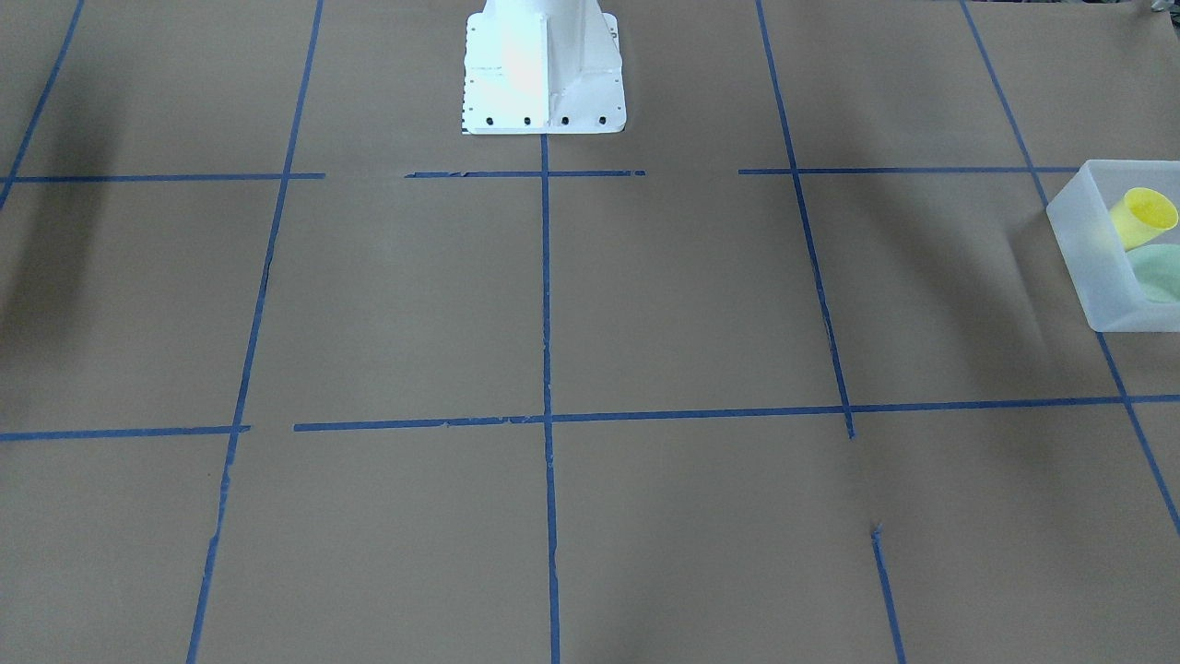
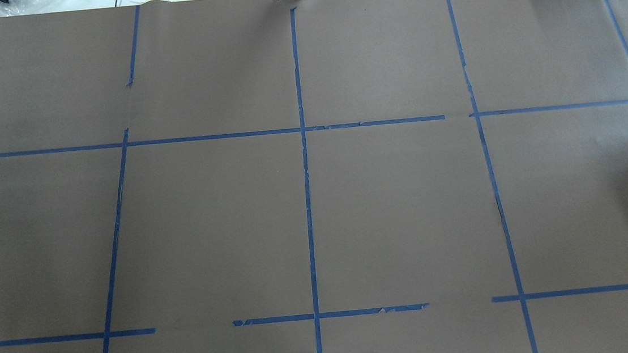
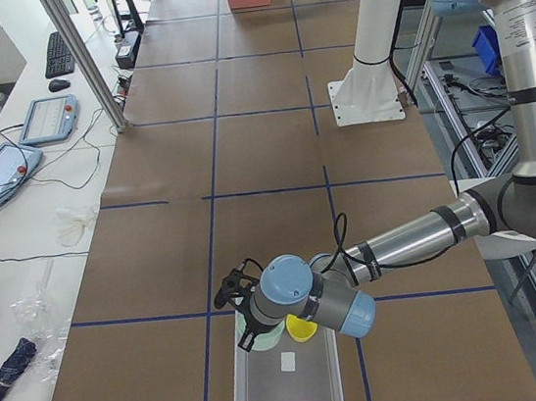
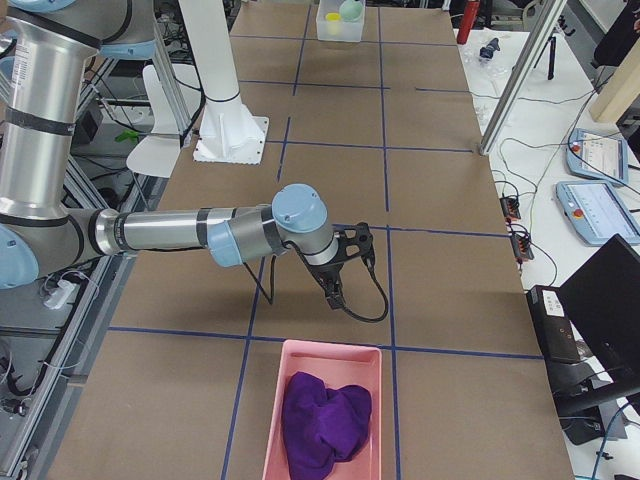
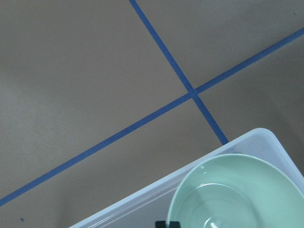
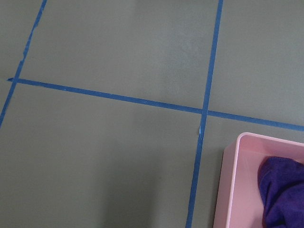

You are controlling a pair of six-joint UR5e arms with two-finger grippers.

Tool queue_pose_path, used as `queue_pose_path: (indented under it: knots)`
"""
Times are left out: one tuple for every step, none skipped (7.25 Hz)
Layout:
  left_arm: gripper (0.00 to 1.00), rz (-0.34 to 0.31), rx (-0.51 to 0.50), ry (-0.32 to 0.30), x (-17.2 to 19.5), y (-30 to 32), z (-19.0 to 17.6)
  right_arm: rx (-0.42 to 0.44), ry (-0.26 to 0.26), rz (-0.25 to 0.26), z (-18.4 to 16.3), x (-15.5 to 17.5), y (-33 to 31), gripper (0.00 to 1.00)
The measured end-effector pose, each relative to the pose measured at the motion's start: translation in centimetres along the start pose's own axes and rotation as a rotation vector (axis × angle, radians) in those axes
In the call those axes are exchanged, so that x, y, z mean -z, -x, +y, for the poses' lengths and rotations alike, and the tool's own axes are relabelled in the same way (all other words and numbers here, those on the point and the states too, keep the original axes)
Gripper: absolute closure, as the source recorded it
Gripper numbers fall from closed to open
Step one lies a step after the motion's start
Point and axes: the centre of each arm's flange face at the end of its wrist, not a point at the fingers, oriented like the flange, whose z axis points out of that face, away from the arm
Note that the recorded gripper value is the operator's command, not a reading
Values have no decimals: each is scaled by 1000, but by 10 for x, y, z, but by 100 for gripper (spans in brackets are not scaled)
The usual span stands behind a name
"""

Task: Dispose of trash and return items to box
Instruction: 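Carry the pale green cup with the left gripper into the clear bin and release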

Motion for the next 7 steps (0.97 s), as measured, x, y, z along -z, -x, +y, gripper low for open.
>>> queue_pose_path:
  knots:
    - [0,-1,-7,-9,2,-2,-4,3,3,-2,-1,-1,2,0]
    - [0,-3,-5,-22,9,-7,-14,4,9,-5,-2,-4,5,0]
    - [0,-3,12,-30,19,-13,-31,-3,10,-7,-7,-6,9,0]
    - [0,2,46,-11,34,-23,-56,-15,7,-6,-13,-6,13,0]
    - [0,9,89,31,54,-35,-84,-24,6,-1,-17,-6,14,0]
    - [0,16,138,80,71,-46,-102,-20,19,4,-18,-11,17,0]
    - [0,23,191,133,78,-51,-104,-20,53,4,-17,-20,23,0]
